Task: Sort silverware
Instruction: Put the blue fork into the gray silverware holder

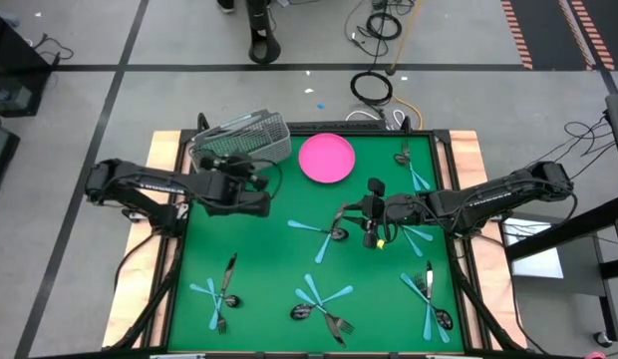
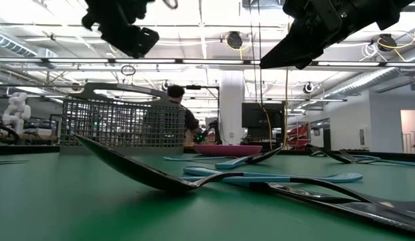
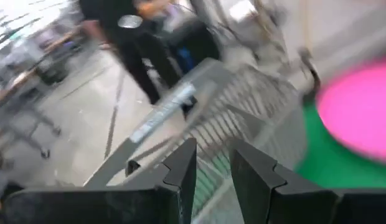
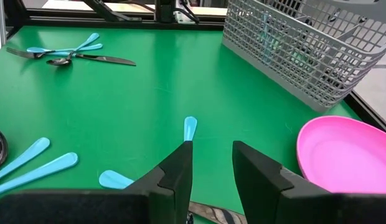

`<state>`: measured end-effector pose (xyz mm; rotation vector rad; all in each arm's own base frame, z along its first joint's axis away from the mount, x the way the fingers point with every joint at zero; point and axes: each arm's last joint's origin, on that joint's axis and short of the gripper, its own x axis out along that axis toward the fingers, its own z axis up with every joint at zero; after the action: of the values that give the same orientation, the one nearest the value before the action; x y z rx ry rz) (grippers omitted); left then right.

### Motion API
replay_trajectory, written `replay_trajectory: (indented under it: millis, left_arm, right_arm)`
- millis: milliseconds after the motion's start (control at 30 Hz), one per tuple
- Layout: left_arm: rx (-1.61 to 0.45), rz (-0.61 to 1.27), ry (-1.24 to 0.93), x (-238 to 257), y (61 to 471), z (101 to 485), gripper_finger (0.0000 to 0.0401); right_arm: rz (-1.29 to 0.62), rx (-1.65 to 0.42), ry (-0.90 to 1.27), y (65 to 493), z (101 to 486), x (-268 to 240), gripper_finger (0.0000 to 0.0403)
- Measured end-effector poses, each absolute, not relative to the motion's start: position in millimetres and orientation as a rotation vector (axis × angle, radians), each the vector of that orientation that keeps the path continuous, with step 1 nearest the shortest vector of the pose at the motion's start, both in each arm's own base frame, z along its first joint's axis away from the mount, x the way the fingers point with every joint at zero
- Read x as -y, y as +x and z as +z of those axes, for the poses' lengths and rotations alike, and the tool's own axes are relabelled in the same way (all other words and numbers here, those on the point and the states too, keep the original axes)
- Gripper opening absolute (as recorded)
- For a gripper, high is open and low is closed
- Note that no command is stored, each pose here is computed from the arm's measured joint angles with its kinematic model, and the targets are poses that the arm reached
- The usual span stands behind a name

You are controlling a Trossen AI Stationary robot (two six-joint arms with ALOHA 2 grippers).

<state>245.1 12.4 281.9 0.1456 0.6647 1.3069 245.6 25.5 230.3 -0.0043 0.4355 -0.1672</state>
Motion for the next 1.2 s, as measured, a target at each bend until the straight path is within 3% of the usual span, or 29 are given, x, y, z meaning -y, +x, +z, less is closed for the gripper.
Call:
replay_trajectory:
  millis: [133, 233, 333, 433, 767, 1033, 1200]
  left_arm:
    - [-0.957, 0.970, 0.179, 0.4, 253.2, 282.5, 0.0098]
    - [-1.130, 0.610, 0.106, 14.3, 257.6, 277.3, 0.0098]
    - [-1.207, 0.272, 0.021, 32.3, 260.1, 272.7, 0.0098]
    - [-1.211, 0.098, -0.024, 48.9, 260.1, 271.7, 0.0098]
    - [-0.939, -0.096, -0.078, 93.8, 263.3, 293.0, 0.0098]
    - [-0.797, 0.068, 0.078, 94.0, 275.7, 293.7, 0.0098]
    - [-0.725, 0.007, 0.072, 82.1, 300.8, 289.1, 0.0098]
  right_arm:
    - [-0.167, -0.435, -0.004, 245.5, 230.3, -25.6, 0.0102]
    - [-0.170, -0.434, 0.011, 245.5, 230.3, -25.6, 0.0102]
    - [-0.170, -0.433, 0.029, 245.5, 230.2, -25.8, 0.0102]
    - [-0.174, -0.431, 0.050, 245.6, 230.2, -25.8, 0.0102]
    - [-0.138, -0.442, 0.073, 244.7, 229.5, -31.5, 0.0102]
    - [-0.124, -0.619, 0.117, 230.4, 239.7, -31.2, 0.0102]
    - [-0.170, -0.731, 0.205, 210.4, 245.3, -31.6, 0.0102]
